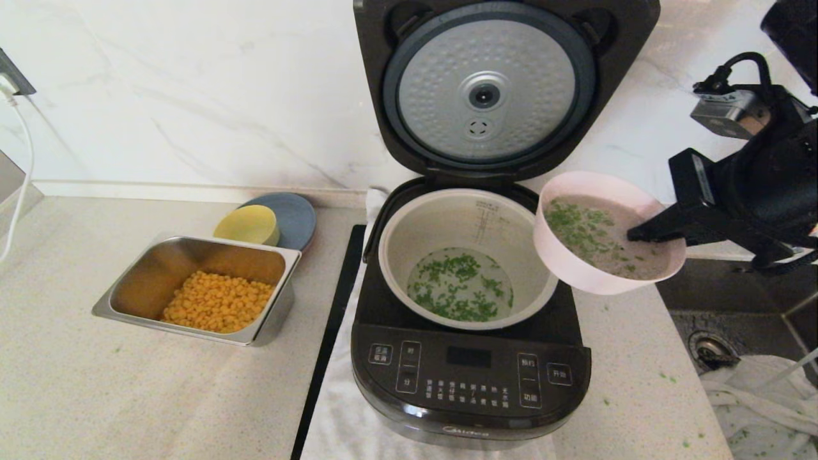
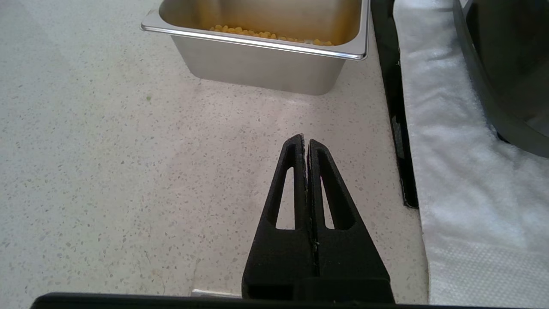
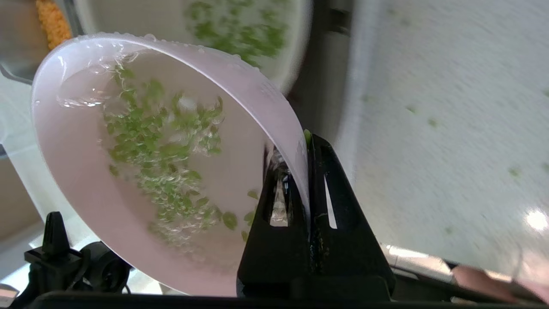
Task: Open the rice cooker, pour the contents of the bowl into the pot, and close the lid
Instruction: Pour the water from the bowl into the rice cooker
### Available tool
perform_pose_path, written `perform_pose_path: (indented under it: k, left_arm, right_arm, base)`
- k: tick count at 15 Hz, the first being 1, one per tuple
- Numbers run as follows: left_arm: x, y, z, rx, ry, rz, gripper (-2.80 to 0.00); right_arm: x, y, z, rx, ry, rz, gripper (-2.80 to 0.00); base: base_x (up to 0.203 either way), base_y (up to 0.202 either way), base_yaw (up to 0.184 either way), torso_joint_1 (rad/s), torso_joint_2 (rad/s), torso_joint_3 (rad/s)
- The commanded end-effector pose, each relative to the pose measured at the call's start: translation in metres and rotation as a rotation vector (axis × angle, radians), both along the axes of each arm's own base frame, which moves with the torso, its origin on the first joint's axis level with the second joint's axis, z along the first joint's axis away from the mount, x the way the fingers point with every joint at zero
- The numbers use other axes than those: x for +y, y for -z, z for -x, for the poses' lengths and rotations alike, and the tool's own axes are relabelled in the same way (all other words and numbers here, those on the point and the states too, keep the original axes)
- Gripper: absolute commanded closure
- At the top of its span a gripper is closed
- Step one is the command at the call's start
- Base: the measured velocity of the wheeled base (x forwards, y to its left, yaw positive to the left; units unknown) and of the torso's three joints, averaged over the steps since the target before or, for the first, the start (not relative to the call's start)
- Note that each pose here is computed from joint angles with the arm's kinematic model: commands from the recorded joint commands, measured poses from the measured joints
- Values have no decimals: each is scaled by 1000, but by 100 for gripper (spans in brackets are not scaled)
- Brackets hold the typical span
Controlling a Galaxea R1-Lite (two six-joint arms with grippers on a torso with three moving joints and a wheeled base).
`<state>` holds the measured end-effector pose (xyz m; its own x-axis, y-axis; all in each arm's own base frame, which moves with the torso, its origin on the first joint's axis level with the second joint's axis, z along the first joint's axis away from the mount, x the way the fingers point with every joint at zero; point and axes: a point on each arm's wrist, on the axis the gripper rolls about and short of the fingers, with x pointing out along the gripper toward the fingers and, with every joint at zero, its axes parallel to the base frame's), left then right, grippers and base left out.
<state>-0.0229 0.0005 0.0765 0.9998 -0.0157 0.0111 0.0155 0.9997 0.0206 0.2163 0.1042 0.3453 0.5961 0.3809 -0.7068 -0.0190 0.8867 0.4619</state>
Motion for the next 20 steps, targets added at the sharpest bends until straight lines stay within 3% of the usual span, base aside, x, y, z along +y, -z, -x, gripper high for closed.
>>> perform_pose_path:
  k: [1, 8, 20]
  left_arm:
    - [0, 2, -1, 7, 0, 1, 0]
    - [0, 2, -1, 7, 0, 0, 0]
    - [0, 2, -1, 7, 0, 0, 0]
  right_arm:
    - [27, 12, -15, 27, -47, 29, 0]
    - [74, 38, -36, 21, -81, 81, 0]
    - [106, 56, -54, -33, -84, 94, 0]
  base:
    - [0, 0, 0, 0, 0, 0]
    - [0, 0, 0, 0, 0, 0]
    - [0, 0, 0, 0, 0, 0]
